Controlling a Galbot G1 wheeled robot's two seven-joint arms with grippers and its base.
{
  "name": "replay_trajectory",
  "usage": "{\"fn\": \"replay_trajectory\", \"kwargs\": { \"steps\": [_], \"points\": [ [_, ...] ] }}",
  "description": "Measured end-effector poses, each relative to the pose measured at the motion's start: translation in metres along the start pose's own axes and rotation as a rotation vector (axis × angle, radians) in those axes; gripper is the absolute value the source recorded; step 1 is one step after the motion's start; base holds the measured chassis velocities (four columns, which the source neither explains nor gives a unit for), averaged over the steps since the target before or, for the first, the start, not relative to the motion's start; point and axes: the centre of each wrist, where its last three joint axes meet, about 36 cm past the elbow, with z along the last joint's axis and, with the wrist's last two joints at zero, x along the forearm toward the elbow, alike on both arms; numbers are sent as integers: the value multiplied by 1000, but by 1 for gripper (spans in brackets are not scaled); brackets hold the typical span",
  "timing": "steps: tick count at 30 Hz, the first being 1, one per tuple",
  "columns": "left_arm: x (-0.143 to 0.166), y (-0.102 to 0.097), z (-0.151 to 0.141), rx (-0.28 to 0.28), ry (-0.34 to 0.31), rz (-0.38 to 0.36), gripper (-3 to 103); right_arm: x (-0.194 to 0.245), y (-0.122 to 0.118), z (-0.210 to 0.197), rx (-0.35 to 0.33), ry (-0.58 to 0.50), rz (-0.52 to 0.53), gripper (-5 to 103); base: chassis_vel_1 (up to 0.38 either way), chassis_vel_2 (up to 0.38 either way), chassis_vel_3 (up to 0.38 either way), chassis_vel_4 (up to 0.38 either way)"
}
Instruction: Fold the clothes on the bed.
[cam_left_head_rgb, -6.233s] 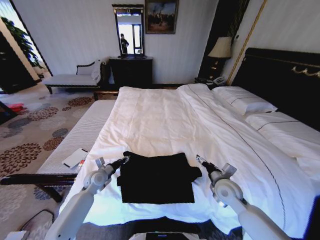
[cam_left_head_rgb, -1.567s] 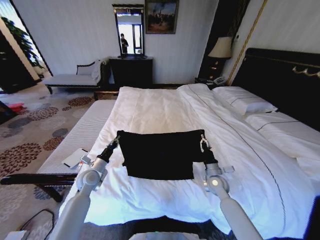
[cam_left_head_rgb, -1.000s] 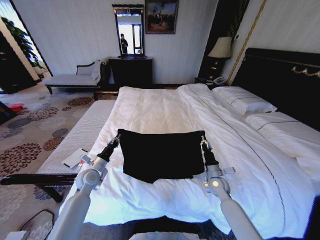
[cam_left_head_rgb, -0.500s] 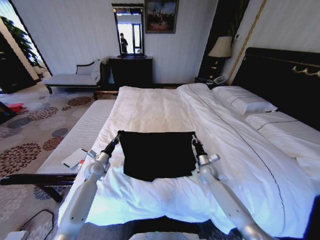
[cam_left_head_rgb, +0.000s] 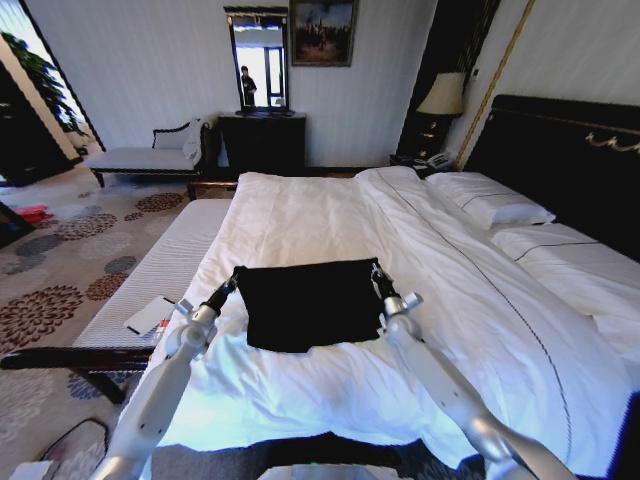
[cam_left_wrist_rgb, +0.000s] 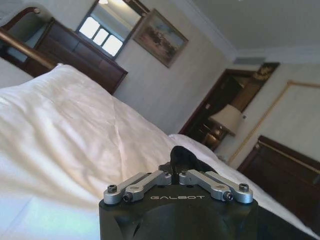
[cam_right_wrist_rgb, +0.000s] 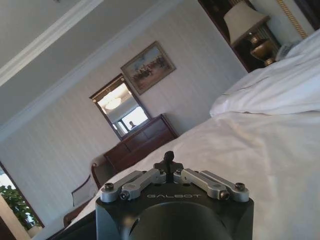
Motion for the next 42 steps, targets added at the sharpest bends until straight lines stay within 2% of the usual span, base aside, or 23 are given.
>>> {"fn": "replay_trajectory", "kwargs": {
  "steps": [3,5,11,14,18,24,30,35,42],
  "points": [
    [22,5,4,-52,13,26,1,22,-2,-7,-5,9,18,2,0,0,0,0],
    [29,6,5,-65,20,32,1,27,-3,-7,-4,14,23,2,0,0,0,0],
    [77,0,28,-133,108,58,1,54,-3,-4,3,53,48,1,0,0,0,0],
    [101,-1,40,-153,157,47,1,74,-4,3,32,95,46,1,0,0,0,0],
    [108,5,45,-173,174,21,1,92,-8,14,61,134,56,1,0,0,0,0],
    [102,5,44,-170,155,9,1,103,-6,21,56,138,85,1,0,0,0,0],
    [99,-1,42,-195,141,34,1,123,-3,22,47,107,120,1,0,0,0,0],
    [105,-1,45,-239,159,56,1,140,-2,23,52,95,127,1,0,0,0,0],
    [113,-2,49,-265,167,73,1,149,-2,25,68,106,132,1,0,0,0,0]
  ]
}}
